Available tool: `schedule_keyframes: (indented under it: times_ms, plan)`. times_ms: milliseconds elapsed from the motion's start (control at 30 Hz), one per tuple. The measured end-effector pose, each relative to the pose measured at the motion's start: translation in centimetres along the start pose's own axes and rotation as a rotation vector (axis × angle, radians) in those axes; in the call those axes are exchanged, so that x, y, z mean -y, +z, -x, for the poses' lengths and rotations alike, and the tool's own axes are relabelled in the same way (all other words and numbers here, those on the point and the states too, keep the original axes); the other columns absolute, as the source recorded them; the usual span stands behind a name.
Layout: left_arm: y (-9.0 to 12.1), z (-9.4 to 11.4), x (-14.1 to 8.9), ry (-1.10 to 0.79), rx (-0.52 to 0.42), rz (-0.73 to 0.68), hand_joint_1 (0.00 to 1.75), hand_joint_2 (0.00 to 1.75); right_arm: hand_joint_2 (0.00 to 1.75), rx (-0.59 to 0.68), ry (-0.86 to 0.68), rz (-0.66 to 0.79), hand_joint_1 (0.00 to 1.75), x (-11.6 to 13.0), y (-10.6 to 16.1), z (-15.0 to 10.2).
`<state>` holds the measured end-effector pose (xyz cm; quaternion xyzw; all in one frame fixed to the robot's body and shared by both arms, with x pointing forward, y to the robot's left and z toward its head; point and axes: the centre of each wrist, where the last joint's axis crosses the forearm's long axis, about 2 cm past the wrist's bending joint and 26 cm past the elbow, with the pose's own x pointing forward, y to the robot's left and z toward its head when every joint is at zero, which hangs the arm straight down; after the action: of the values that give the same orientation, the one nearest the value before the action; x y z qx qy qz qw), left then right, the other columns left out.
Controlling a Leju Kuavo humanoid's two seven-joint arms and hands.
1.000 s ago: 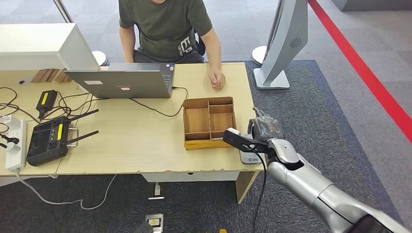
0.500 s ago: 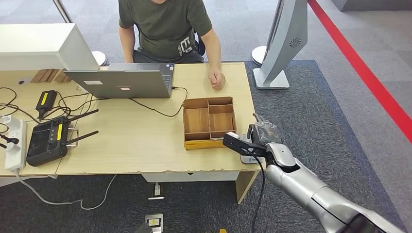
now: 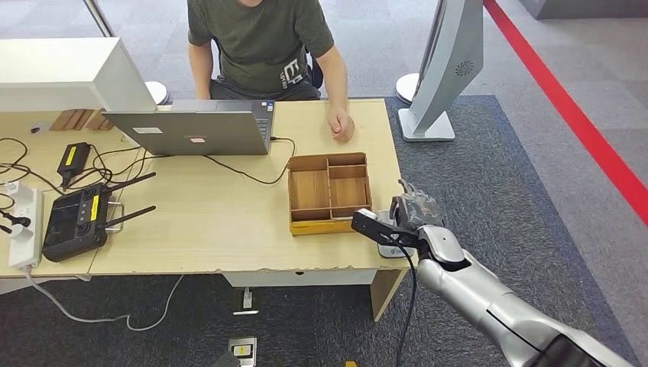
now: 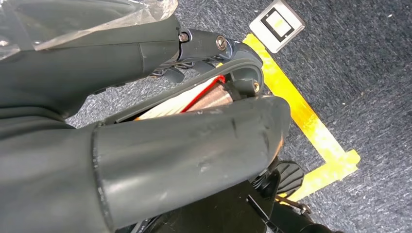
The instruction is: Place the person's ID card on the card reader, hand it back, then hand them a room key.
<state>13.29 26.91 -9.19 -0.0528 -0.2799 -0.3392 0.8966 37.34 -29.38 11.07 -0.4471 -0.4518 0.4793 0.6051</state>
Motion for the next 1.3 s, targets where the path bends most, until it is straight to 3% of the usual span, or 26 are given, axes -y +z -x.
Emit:
schedule_keyframes:
  times_ms: [167, 433, 800, 1033, 1300]
  plan:
    - [0.0, 0.1, -0.1, 0.004, -0.012, -0.004, 0.00, 0.00, 1.75, 0.005, 0.046, 0.020, 1.75, 0.8, -0.5, -0.1]
    - [0.1, 0.4, -0.1, 0.001, -0.020, -0.007, 0.00, 0.00, 1.75, -0.008, 0.099, 0.082, 1.75, 4.3, -1.5, -0.7]
    - [0.1, 0.3, -0.2, -0.033, -0.028, 0.015, 0.00, 0.00, 1.75, -0.004, 0.142, 0.201, 1.75, 11.7, -1.5, -2.4]
    - [0.1, 0.2, -0.1, -0.044, -0.031, 0.018, 0.00, 0.00, 1.75, 0.111, 0.118, 0.262, 1.75, 13.9, -1.0, -5.0]
    - [-0.1, -0.4, 0.1, -0.050, -0.024, 0.027, 0.00, 0.00, 1.75, 0.262, 0.047, 0.297, 1.75, 15.1, -0.9, -9.8]
